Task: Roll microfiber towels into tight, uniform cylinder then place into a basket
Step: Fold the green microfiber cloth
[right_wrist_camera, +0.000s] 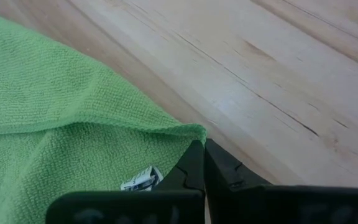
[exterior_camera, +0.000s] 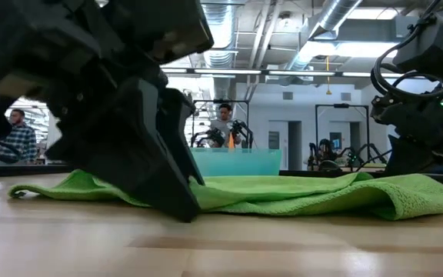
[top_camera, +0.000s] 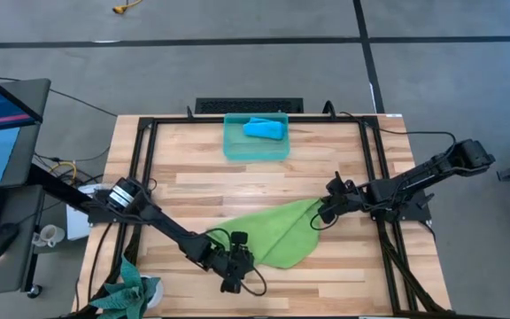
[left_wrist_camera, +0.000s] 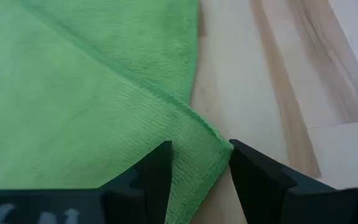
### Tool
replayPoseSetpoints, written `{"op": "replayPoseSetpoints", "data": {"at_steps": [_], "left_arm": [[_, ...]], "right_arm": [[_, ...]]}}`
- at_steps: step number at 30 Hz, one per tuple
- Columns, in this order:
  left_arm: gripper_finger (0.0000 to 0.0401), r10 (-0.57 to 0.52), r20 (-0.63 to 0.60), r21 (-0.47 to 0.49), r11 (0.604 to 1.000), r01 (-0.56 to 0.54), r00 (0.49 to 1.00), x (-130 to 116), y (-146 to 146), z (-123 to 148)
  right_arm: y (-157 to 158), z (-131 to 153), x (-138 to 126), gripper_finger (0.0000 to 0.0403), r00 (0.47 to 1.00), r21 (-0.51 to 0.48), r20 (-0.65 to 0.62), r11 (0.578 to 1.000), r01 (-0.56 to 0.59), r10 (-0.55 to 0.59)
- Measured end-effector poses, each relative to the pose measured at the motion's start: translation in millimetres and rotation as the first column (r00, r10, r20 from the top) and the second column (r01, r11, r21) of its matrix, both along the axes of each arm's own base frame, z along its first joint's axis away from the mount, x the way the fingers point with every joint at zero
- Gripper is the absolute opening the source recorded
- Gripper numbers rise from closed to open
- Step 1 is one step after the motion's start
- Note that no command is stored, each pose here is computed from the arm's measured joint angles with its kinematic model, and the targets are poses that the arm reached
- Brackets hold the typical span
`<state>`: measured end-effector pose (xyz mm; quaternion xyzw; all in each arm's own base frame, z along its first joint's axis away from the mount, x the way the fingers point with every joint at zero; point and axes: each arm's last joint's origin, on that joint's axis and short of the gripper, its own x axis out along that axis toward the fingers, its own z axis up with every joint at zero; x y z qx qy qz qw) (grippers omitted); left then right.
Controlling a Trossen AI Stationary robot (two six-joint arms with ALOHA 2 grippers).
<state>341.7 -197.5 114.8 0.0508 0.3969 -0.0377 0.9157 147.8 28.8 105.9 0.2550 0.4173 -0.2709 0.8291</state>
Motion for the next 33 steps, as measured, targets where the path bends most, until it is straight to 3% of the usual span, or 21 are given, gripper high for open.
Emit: {"op": "replayPoseSetpoints", "data": {"at_steps": [16,28,33], "left_arm": [[0.0143,0.046,0.017,0.000,0.999,-0.046,0.999,2.9,0.9,-2.0],[0.0013,0.055,0.022,0.001,0.998,-0.055,0.998,3.2,1.4,-1.9],[0.0006,0.072,0.028,-0.021,0.997,-0.071,0.997,5.9,-0.3,1.4]], "right_arm": [[0.0,0.0,0.0,0.0016,1.000,0.000,-0.001,1.000,-0.001,0.001],[0.0,0.0,-0.1,0.0015,1.000,0.000,-0.001,1.000,-0.001,0.001],[0.0,0.0,-0.1,0.0015,1.000,0.000,-0.001,1.000,0.000,0.000]]}}
